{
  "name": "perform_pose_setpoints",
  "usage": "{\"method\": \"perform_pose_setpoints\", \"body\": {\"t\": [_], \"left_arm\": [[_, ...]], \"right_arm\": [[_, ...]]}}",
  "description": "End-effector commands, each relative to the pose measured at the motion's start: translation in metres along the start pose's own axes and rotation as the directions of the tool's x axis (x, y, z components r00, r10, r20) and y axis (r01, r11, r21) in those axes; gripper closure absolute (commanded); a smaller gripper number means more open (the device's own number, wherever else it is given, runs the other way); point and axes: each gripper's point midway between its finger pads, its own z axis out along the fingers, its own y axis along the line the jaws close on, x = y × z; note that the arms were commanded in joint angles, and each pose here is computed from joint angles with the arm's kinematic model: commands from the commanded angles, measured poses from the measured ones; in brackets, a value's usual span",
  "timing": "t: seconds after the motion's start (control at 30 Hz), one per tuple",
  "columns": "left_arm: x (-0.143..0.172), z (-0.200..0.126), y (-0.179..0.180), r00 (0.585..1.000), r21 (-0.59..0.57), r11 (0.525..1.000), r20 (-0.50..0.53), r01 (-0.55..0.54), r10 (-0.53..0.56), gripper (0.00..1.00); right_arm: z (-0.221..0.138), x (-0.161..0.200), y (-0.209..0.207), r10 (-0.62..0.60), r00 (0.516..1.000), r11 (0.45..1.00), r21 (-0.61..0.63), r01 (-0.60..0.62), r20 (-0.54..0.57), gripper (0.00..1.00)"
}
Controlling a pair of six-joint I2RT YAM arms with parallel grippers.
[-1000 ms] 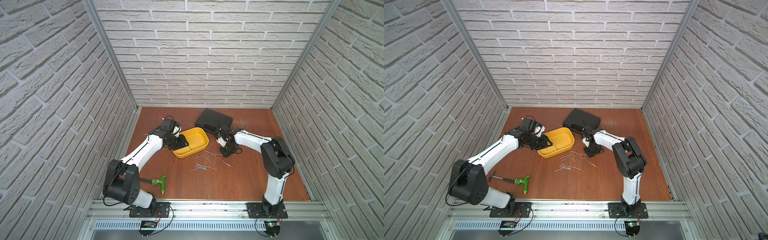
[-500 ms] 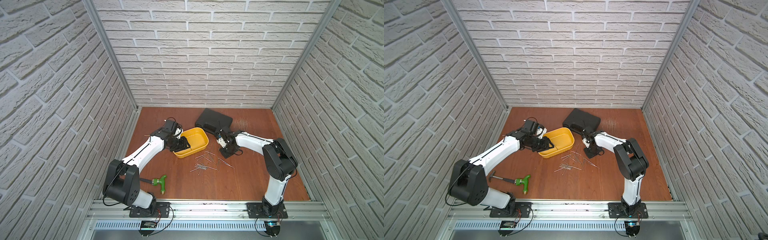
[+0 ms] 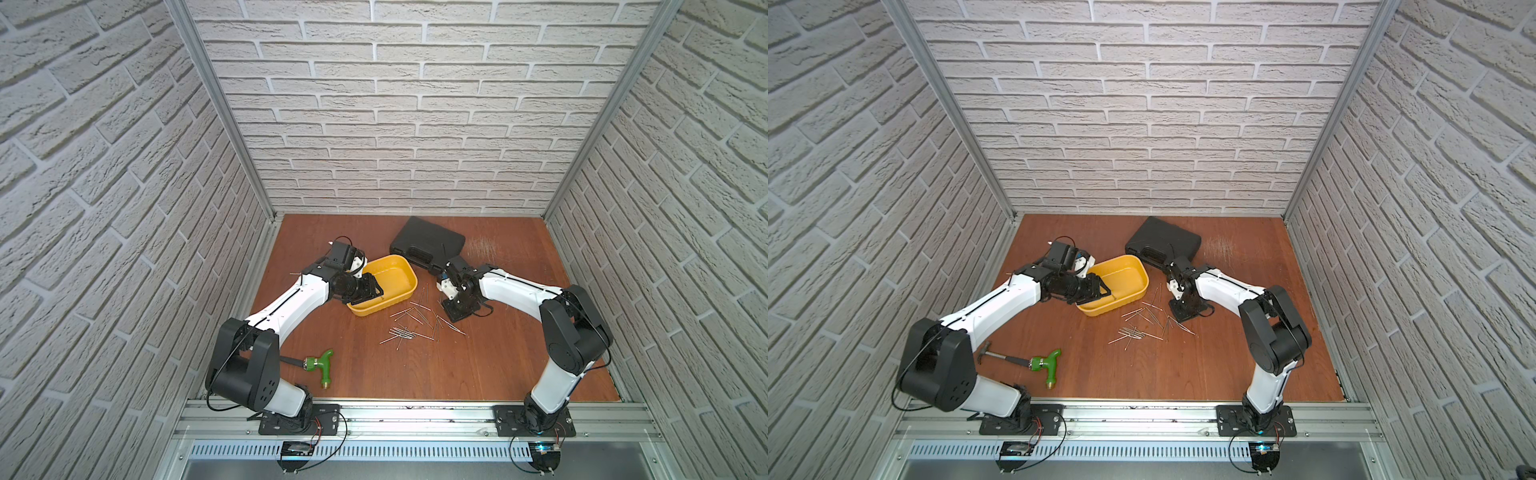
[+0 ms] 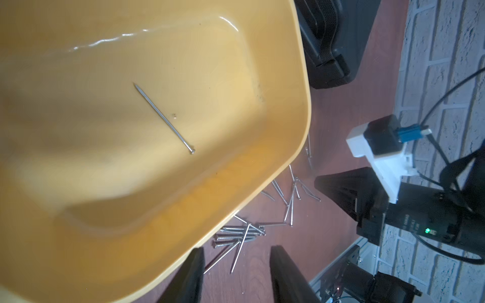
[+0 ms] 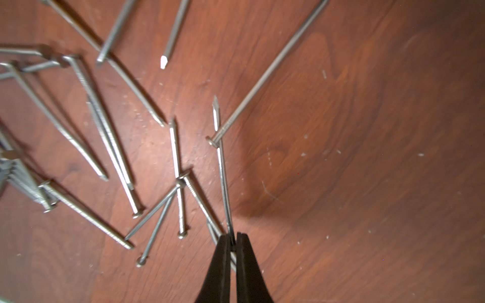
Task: Put the nails on the desktop into the storage box
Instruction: Pick up the nail from the center of the board.
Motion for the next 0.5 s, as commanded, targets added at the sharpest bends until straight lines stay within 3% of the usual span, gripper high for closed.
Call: {"method": "perform_pose_setpoints", "body": {"t": [0.0, 0.27, 0.47], "left_arm": [[-0.008, -0.005, -0.018, 0.998, 0.080, 0.996, 0.052, -0.025, 0.021, 0.53], [-0.016, -0.010, -0.039, 0.994, 0.194, 0.980, 0.102, -0.046, 0.026, 0.49], [-0.020, -0.015, -0.052, 0.990, 0.266, 0.961, 0.138, -0.072, 0.036, 0.47]], "right_arm": [[-0.018, 0.000, 0.009, 0.066, 0.997, 0.994, -0.091, -0.062, 0.040, 0.94], [-0.038, -0.011, 0.036, 0.194, 0.976, 0.922, -0.357, -0.147, 0.097, 0.94], [-0.048, -0.021, 0.051, 0.251, 0.961, 0.861, -0.480, -0.167, 0.117, 0.94]]}}
